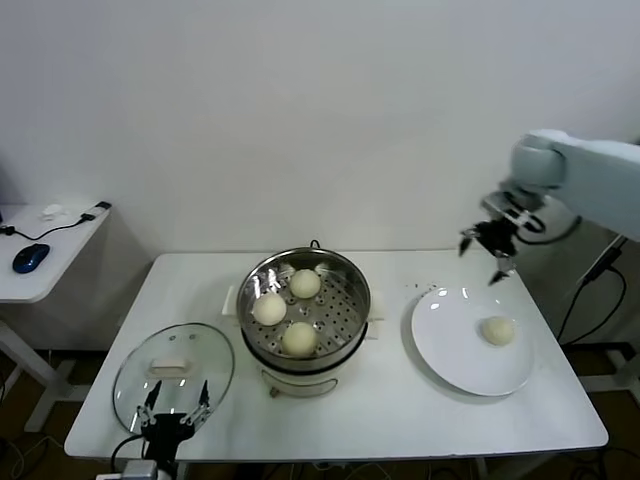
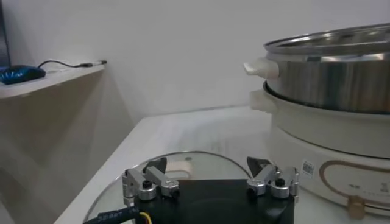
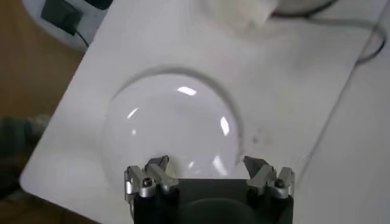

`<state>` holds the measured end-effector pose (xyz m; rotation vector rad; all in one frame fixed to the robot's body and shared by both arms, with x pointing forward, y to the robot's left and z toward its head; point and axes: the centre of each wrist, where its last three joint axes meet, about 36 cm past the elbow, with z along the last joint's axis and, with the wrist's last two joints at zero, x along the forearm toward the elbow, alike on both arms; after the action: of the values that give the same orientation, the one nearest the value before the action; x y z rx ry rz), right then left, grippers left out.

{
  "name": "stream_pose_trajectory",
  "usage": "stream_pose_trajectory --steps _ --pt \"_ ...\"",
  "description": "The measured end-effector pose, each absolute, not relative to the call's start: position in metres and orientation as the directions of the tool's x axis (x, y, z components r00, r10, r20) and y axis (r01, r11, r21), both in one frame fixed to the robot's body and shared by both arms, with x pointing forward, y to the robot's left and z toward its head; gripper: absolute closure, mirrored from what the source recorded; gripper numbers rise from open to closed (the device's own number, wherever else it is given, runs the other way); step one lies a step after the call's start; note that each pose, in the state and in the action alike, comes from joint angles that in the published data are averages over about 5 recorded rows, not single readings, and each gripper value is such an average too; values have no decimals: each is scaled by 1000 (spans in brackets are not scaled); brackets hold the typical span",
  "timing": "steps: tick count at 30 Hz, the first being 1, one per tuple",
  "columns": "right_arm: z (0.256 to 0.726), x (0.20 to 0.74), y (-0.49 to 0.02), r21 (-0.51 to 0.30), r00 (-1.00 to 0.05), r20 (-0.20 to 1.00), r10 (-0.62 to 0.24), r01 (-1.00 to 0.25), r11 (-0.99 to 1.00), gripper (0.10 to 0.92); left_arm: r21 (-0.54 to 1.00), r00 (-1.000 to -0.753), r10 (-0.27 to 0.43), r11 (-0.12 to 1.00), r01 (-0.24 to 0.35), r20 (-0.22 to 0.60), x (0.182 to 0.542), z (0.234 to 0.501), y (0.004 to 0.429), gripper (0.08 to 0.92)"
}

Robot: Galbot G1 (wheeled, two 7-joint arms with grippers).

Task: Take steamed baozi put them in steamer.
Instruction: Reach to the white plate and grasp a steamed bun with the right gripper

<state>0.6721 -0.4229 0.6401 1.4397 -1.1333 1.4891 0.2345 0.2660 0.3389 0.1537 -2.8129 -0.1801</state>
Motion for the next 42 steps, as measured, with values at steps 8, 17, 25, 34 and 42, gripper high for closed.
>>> stream_pose_trajectory --steps 8,17,25,34,42 --pt "565 658 -488 -86 -84 996 -25 -987 -135 200 142 -941 -128 986 -87 313 230 339 264 177" --pt "506 659 -502 -84 -84 996 -17 -996 -22 200 144 -938 -138 985 -96 319 228 337 265 177" --pt "482 668 -494 -95 -95 995 -25 -995 17 200 142 -936 -139 985 -97 322 229 335 266 177" --pt "468 675 -481 -75 -76 997 -31 -997 18 200 142 -935 -136 985 -94 326 229 334 266 177" --pt "463 676 -476 -51 -52 998 -31 -999 16 244 138 -935 -130 987 -88 329 229 334 264 177"
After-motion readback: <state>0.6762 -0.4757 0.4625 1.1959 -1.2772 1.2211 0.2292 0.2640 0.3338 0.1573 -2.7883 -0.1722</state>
